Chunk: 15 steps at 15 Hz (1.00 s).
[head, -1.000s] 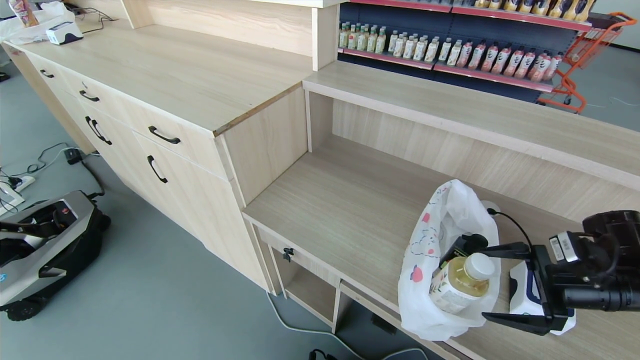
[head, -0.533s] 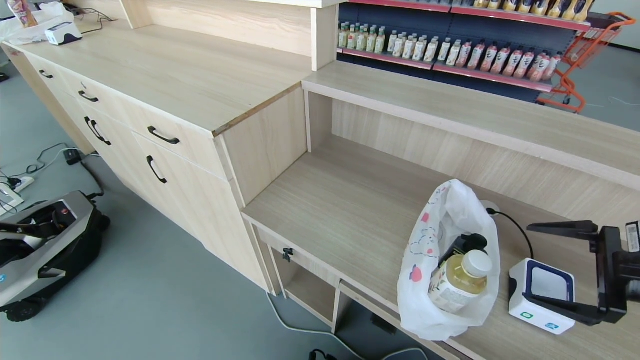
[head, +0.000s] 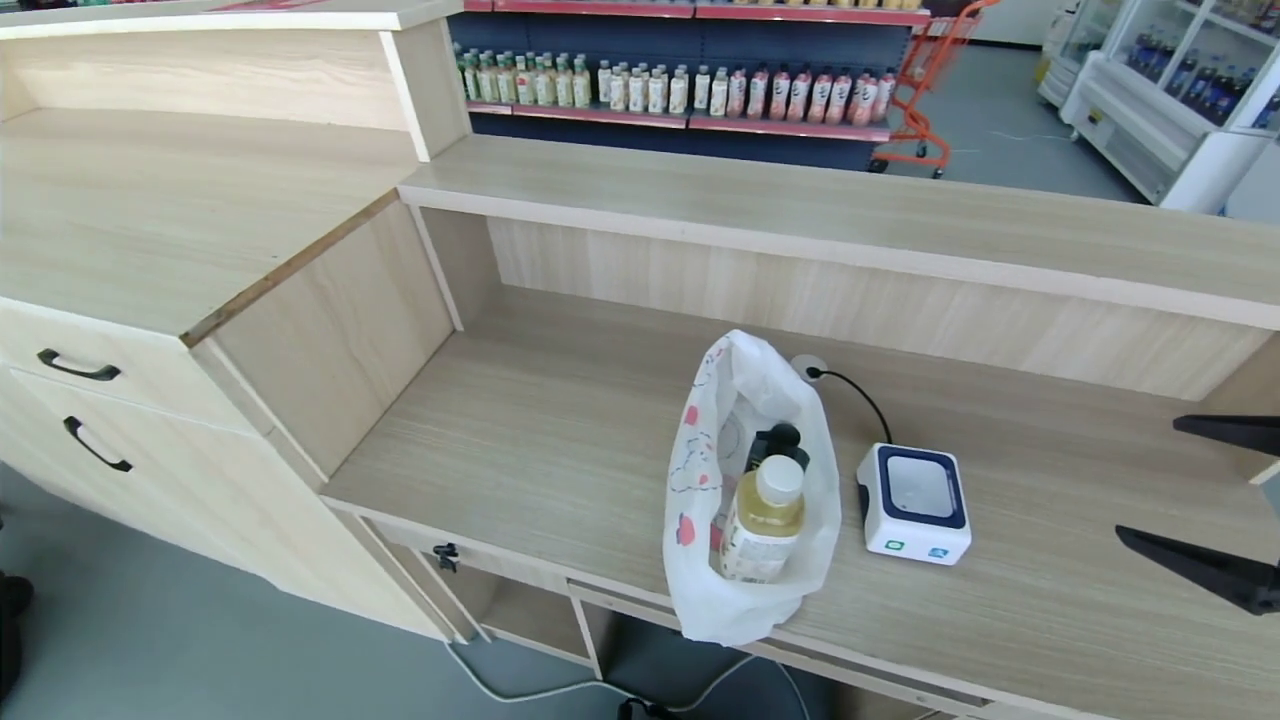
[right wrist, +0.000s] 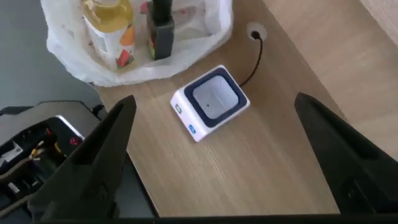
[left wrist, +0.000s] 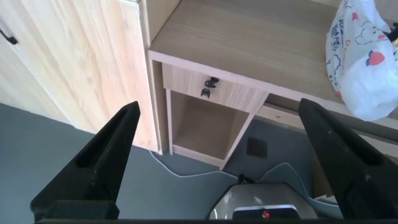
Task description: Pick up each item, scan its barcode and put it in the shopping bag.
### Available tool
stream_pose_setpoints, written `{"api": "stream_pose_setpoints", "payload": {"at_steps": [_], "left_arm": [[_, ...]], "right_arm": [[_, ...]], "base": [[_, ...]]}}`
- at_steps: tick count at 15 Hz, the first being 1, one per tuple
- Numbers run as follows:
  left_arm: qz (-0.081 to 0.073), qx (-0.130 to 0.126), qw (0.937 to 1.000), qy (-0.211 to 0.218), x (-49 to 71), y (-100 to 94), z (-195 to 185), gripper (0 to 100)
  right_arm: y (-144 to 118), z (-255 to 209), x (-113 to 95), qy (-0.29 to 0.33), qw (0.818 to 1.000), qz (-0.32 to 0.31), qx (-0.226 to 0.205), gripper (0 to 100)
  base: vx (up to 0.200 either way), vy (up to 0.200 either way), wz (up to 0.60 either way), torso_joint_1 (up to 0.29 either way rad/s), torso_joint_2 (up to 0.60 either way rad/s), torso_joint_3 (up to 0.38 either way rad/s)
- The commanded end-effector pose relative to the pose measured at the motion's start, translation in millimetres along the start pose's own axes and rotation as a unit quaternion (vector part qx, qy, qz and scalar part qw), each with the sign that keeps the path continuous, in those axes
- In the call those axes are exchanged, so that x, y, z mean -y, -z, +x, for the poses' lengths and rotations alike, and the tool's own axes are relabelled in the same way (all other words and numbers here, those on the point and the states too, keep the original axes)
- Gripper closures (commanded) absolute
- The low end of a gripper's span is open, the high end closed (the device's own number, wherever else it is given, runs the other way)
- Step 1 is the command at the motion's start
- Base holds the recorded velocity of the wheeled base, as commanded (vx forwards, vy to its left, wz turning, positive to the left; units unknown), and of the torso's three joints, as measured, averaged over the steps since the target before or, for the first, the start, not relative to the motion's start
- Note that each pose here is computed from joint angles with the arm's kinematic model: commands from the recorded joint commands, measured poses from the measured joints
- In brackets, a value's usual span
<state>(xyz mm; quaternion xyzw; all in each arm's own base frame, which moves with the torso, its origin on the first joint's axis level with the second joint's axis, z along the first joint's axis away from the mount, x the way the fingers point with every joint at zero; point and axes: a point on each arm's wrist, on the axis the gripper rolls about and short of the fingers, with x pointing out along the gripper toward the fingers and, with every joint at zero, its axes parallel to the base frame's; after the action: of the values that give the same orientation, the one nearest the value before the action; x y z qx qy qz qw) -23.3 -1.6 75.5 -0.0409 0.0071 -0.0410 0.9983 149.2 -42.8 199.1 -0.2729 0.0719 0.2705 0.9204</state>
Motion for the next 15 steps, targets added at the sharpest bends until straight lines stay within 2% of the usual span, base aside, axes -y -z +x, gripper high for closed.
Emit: {"api": "stream_pose_setpoints", "payload": {"at_steps": [1, 4, 6, 8, 11, 13, 15], "left_arm": [[0.000, 0.000, 1.0000, 0.000, 0.0, 0.0, 0.0, 0], [0.000, 0.000, 1.0000, 0.000, 0.0, 0.0, 0.0, 0], [0.000, 0.000, 1.0000, 0.000, 0.0, 0.0, 0.0, 0], [0.000, 0.000, 1.0000, 0.001, 0.0, 0.1, 0.0, 0], [0.000, 0.000, 1.0000, 0.000, 0.0, 0.0, 0.0, 0], [0.000, 0.000, 1.0000, 0.000, 0.0, 0.0, 0.0, 0], [-0.001, 0.000, 1.0000, 0.000, 0.0, 0.0, 0.0, 0]], "right_arm": [[-4.8, -5.7, -0.2, 0.030, 1.000, 0.006, -0.008, 0], [-2.0, -8.3, 3.3, 0.047, 0.996, 0.073, -0.012, 0], [2.4, -15.3, 6.9, 0.097, 0.988, 0.113, -0.035, 0], [2.6, -19.7, 4.7, 0.134, 0.983, 0.118, -0.052, 0], [4.2, -23.6, 4.0, 0.164, 0.980, 0.101, -0.049, 0], [3.1, -23.7, 5.0, 0.168, 0.980, 0.099, -0.045, 0], [2.7, -23.5, 4.1, 0.169, 0.977, 0.126, -0.039, 0]], "base": [[0.000, 0.000, -0.60, -0.173, 0.31, 0.139], [0.000, 0.000, 0.00, -0.097, 0.18, 0.079], [0.000, 0.000, 0.00, 0.000, 0.00, 0.000], [0.000, 0.000, 0.00, 0.000, 0.00, 0.000], [0.000, 0.000, 0.00, 0.000, 0.00, 0.000], [0.000, 0.000, -0.60, 0.002, 0.00, 0.002], [0.000, 0.000, 0.00, 0.000, 0.00, 0.000]]}}
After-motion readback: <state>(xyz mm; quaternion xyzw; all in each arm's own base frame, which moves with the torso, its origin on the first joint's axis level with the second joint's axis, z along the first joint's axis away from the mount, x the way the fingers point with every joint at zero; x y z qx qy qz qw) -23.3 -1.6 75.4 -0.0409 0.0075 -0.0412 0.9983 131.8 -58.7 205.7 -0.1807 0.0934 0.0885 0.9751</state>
